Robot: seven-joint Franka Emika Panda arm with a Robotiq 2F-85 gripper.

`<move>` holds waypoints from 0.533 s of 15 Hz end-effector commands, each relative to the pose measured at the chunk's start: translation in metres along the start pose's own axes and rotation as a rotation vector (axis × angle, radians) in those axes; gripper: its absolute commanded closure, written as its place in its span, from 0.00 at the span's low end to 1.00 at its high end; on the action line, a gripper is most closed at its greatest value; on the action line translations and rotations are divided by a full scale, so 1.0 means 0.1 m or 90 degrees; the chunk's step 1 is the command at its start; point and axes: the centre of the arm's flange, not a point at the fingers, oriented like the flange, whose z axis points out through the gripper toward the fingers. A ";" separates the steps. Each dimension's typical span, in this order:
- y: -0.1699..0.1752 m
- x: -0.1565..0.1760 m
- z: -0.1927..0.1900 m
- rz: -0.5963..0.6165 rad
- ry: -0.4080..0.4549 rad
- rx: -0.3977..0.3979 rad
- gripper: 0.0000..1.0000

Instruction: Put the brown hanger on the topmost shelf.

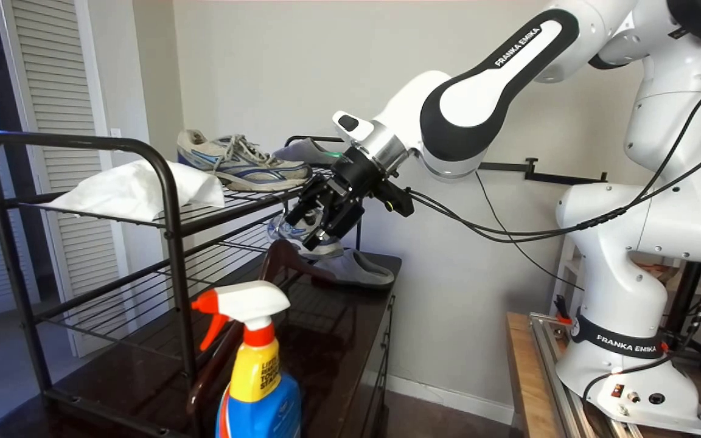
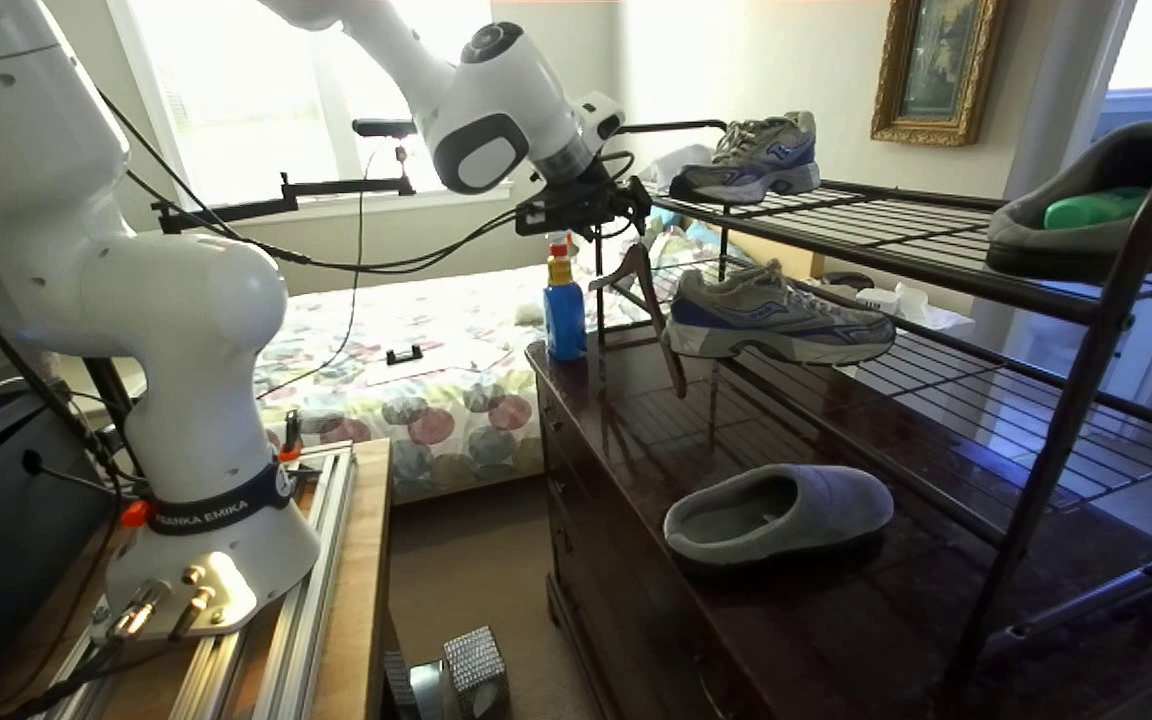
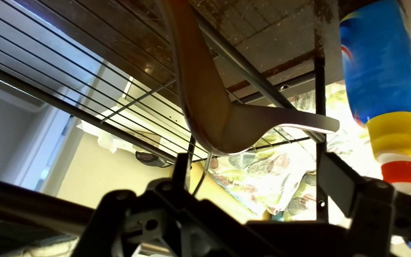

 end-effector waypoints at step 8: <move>0.25 -0.02 0.28 0.032 0.017 -0.034 0.33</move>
